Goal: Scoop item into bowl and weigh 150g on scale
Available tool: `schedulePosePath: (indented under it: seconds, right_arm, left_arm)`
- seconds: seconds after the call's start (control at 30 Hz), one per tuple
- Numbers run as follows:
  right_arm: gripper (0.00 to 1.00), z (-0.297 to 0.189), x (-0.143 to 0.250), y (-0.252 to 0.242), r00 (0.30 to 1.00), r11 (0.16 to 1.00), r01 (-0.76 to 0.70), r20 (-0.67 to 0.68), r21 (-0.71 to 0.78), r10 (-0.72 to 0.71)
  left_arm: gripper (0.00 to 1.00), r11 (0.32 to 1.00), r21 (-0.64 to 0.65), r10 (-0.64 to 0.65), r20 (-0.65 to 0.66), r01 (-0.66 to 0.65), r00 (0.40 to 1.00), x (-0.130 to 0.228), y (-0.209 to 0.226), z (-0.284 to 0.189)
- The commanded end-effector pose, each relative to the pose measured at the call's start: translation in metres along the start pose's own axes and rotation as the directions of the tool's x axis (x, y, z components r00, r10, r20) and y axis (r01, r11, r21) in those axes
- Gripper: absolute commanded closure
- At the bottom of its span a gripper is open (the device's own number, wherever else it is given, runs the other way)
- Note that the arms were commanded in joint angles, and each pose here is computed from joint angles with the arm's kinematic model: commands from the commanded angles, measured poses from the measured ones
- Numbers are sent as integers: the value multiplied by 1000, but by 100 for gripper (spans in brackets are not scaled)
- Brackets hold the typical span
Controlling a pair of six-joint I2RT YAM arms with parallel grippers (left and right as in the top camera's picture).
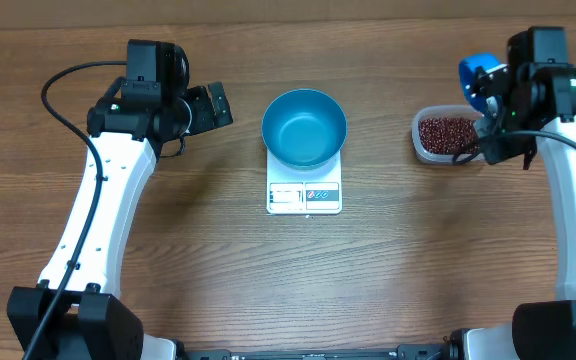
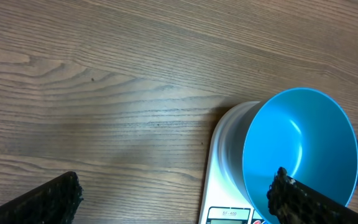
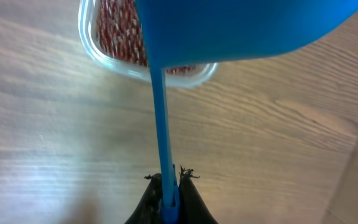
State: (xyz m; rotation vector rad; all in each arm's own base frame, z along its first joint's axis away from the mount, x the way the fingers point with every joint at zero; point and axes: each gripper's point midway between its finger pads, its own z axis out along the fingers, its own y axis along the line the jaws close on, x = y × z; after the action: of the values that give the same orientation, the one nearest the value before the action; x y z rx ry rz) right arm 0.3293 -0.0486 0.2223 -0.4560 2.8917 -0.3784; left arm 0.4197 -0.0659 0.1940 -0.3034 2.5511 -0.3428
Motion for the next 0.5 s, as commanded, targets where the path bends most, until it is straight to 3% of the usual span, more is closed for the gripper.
schedulePosePath:
  seconds: [0.0,0.13,0.27,0.47]
  right_arm:
    - [96,11,8,-9,995,998,13,-95,57,-7]
    - [96,29,10,-5,986,999,33,-163,34,-27]
    - [97,47,12,-18,969,992,65,-244,104,-38]
    - [97,52,14,-13,960,992,75,-278,102,-43]
  left_arm:
    - [0,1000,1,28,33,-28,999,-9,-2,-9]
    - [0,1000,1,28,33,-28,999,-9,-2,-9]
    - [0,1000,1,28,33,-28,999,-9,-2,-9]
    - [1,1000,1,28,33,-28,999,-9,-2,-9]
